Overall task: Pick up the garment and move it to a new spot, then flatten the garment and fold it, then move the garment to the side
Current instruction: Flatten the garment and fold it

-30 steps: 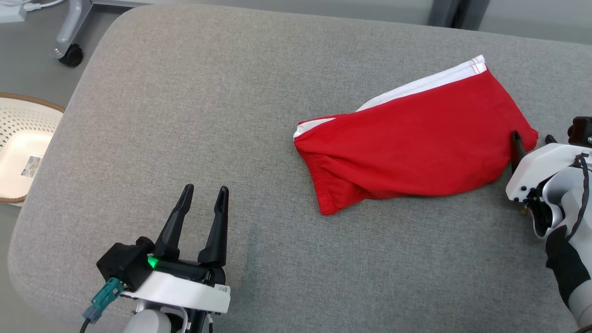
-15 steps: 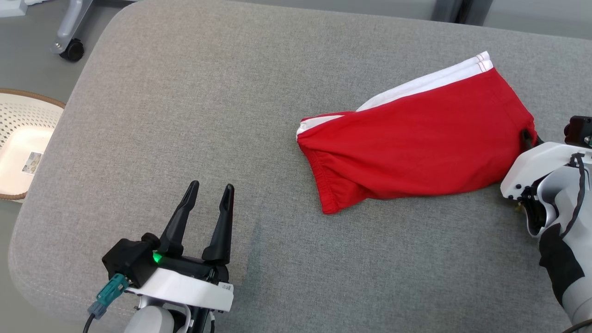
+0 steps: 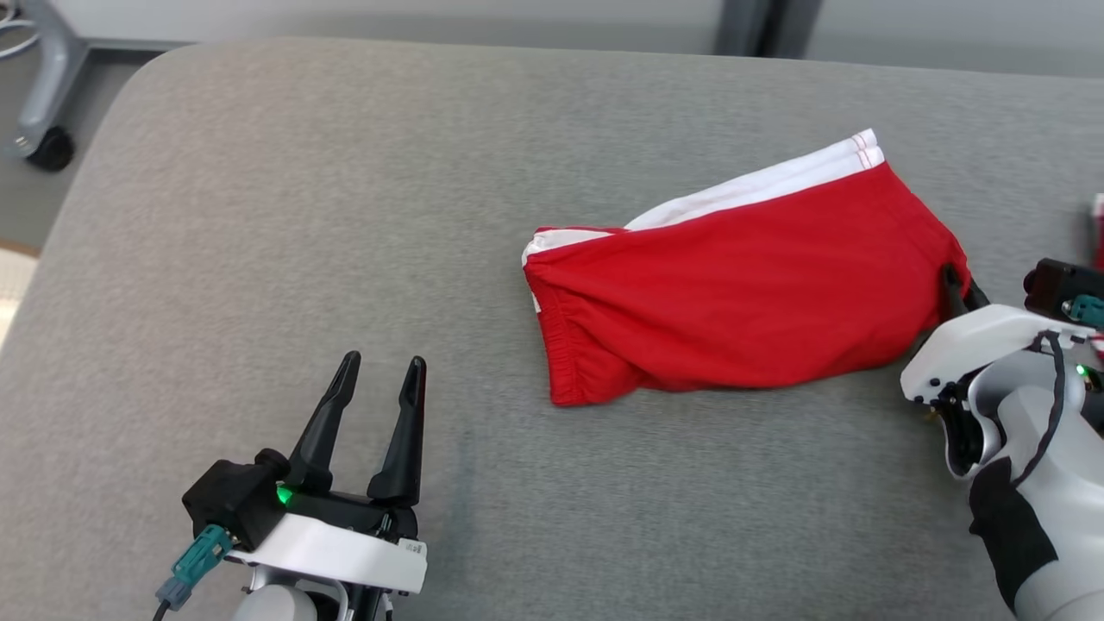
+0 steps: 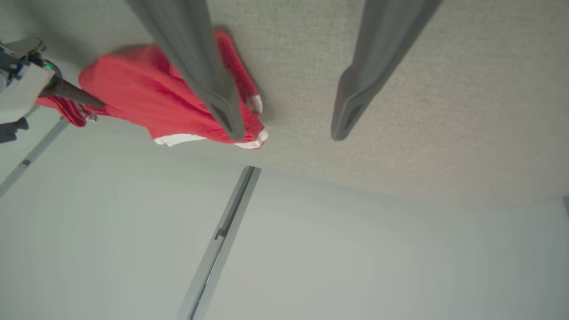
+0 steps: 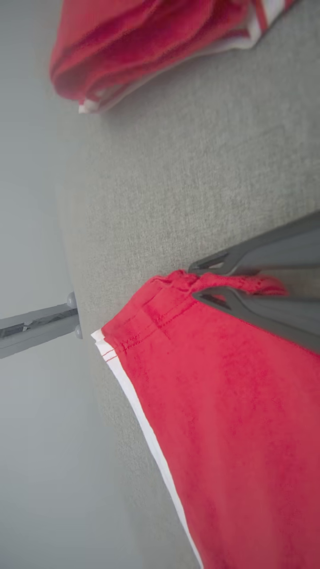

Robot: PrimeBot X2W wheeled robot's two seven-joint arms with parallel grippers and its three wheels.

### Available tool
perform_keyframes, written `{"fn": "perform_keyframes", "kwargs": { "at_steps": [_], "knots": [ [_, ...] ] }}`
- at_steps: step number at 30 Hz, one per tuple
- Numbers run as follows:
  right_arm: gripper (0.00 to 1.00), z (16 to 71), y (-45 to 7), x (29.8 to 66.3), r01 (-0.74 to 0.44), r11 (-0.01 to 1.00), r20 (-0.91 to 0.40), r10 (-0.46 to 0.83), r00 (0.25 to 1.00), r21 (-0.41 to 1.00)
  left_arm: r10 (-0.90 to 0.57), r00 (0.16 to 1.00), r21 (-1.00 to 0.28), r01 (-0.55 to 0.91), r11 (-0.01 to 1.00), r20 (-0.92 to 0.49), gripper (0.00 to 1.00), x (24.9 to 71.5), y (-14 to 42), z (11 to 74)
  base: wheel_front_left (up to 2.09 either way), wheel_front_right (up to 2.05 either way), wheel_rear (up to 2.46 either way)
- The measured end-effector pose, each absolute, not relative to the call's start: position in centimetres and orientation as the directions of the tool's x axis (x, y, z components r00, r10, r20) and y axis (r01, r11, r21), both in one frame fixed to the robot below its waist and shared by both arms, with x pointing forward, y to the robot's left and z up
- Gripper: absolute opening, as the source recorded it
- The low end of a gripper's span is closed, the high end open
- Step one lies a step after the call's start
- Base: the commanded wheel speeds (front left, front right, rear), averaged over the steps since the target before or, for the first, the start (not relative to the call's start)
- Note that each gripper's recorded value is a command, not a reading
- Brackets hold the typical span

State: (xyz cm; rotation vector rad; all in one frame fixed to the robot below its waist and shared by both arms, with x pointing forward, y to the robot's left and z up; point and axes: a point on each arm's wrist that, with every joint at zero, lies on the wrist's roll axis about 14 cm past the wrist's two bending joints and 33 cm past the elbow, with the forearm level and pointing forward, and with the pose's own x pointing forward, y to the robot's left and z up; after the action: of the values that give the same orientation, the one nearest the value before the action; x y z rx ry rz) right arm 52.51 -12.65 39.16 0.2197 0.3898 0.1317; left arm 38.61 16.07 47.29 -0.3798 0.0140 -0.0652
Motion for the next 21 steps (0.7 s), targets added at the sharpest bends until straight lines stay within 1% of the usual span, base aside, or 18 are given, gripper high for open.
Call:
{"fn": "perform_keyframes", "kwargs": {
  "at_steps": [5,11,15,21],
  "knots": [
    [0.0,40.0,-15.1,51.3,-0.036,0.968,-0.322,0.117,0.939,0.248,-0.112,0.994,-0.378,0.109,0.919,0.016,1.0,39.2,14.5,47.6,0.0,0.0,0.0],
    [0.0,40.0,-18.8,48.0,0.039,0.97,-0.309,0.039,0.95,0.242,-0.174,0.984,-0.389,0.172,0.905,0.03,1.0,39.6,12.3,47.9,0.0,0.0,0.0],
    [0.0,40.0,-19.7,46.1,0.06,0.969,-0.306,0.017,0.952,0.241,-0.203,0.978,-0.39,0.202,0.898,0.04,1.0,39.8,11.3,48.2,0.0,0.0,0.0],
    [0.0,42.0,-20.4,45.7,0.06,0.969,-0.253,0.003,0.967,0.241,-0.238,0.97,-0.391,0.241,0.888,0.057,1.0,39.3,10.0,48.9,0.0,0.0,0.0]
  ]
}}
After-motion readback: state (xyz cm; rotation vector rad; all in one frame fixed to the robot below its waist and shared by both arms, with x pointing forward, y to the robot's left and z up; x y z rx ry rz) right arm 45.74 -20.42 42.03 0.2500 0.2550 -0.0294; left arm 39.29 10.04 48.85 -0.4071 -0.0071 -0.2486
